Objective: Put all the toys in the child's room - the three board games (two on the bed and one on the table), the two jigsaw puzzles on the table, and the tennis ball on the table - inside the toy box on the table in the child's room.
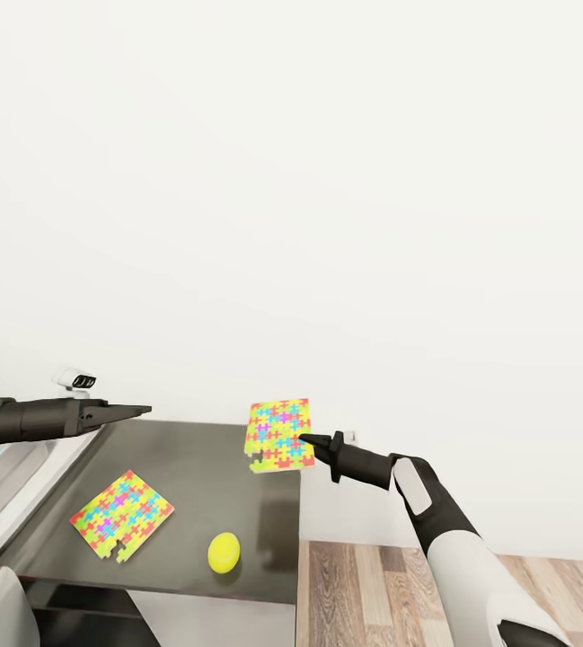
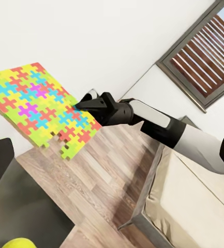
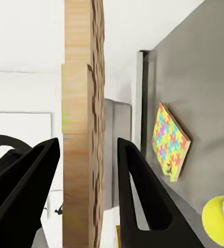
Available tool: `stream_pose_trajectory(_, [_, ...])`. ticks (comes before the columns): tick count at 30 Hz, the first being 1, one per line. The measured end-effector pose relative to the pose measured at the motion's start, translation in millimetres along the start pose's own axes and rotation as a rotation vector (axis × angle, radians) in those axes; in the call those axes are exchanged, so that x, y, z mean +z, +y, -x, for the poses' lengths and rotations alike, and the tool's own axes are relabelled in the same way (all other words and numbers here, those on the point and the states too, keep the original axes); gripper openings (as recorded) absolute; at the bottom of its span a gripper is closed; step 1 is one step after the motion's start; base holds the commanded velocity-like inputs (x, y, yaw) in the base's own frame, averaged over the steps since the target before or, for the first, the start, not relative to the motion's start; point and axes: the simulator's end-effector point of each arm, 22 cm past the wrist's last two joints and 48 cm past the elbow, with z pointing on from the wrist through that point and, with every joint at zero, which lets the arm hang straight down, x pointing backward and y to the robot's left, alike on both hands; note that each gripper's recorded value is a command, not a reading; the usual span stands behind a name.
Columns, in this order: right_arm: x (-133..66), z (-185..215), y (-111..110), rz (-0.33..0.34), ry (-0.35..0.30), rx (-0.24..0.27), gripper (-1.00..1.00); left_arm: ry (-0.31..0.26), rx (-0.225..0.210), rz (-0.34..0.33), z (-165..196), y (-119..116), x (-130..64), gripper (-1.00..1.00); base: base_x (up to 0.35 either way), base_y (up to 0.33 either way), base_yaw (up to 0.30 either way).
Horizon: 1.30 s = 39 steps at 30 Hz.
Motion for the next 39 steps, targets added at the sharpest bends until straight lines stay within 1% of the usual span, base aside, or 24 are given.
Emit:
stream_pose_trajectory(3, [-4.4, 2, 3, 0.002, -0.001, 0.008, -1.00, 0.000, 0.000, -0.001, 3, -3, -0.4, 1.00, -0.065, 0.000, 0.000])
stream_pose_trajectory(5, [-8.2, 3, 6, 0.016, -0.008, 0.019, -1.00, 0.001, -0.001, -0.001, 4, -4, -0.5, 1.00, -0.199, 0.000, 0.000])
stream_pose_trajectory(8, [-14.2, 0, 6, 0.045, -0.023, 0.053, -1.00, 0.001, -0.001, -0.002, 7, -7, -0.9, 1.00, -0.166, 0.000, 0.000])
stream_pose_trajectory(12, [-17.5, -2, 9, 0.058, -0.031, 0.070, -1.00, 0.002, -0.001, -0.001, 10, -11, -1.9, 1.00, -0.049, 0.000, 0.000])
stream_pose_trajectory(31, [-22.0, -3, 34, 0.063, -0.040, 0.060, -1.00, 0.002, -0.001, -0.001, 25, -28, -6.0, 1.00, -0.003, 0.000, 0.003])
stream_pose_trajectory(39, [-23.8, -4, 44, 0.064, -0.041, 0.058, -1.00, 0.002, 0.000, 0.000, 30, -35, -8.0, 1.00, 0.000, 0.000, 0.213])
